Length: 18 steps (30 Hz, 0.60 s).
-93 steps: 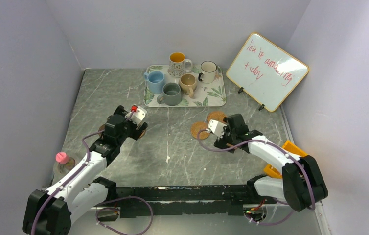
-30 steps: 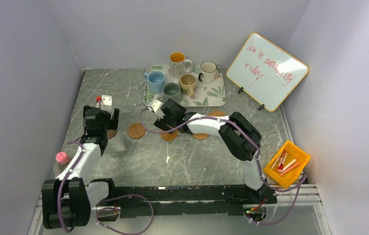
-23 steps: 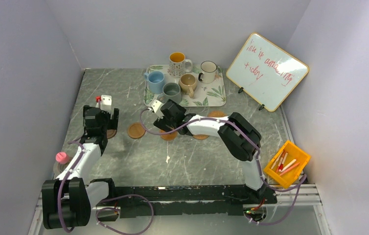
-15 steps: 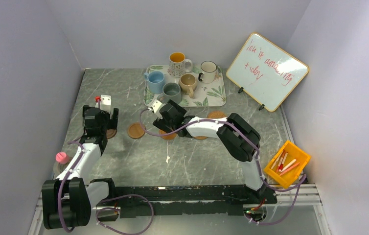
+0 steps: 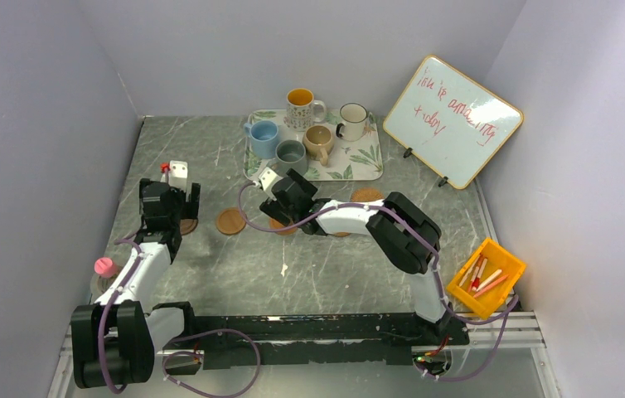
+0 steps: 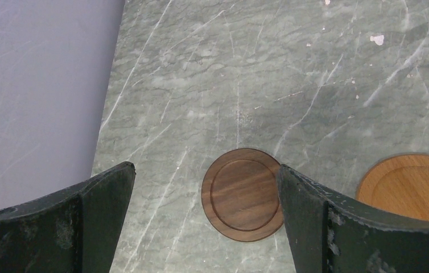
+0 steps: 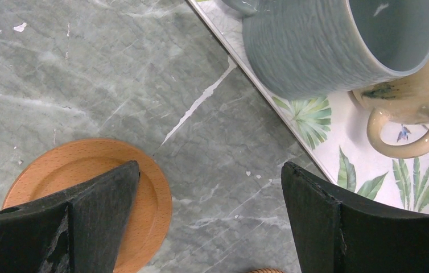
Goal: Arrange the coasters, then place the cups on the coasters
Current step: Move the coaster to the center of the board.
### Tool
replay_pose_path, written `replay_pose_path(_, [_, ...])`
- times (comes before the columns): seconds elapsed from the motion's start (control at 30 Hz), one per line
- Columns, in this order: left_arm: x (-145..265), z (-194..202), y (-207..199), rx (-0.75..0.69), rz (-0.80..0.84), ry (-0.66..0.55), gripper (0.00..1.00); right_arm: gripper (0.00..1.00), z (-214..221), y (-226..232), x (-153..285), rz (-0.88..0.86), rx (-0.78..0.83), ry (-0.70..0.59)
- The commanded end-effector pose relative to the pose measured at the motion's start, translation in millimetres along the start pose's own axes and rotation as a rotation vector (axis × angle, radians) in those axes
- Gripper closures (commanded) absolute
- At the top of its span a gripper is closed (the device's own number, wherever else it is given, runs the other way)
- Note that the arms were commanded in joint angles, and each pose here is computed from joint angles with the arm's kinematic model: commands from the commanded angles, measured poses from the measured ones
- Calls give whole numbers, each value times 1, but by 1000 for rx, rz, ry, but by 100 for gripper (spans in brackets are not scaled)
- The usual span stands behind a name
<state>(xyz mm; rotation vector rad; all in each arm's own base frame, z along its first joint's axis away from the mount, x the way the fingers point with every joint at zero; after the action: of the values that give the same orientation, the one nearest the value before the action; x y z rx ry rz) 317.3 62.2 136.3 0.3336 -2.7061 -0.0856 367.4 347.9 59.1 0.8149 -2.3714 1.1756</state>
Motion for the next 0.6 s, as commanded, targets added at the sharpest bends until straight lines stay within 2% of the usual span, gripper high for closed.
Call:
replay_pose_path(0.0, [0, -24, 0, 38, 10, -80, 0, 0, 11, 2, -1, 17, -10, 30])
replay_pose_path(0.57, [1, -23, -10, 26, 77, -73, 0, 0, -7, 3, 10, -10, -4, -18])
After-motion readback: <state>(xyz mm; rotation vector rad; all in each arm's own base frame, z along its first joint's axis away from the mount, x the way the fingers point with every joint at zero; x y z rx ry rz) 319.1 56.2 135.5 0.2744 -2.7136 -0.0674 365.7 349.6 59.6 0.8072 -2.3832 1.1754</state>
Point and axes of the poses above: each gripper's point midway between its finger pads, its own x axis back along the fingers, its own y axis along the line the jaws close on, z = x × y, the point moved 2 cm from there along x, back along the fingers, and after that the axes turned 13 degrees about x, right-handed, at the moved point
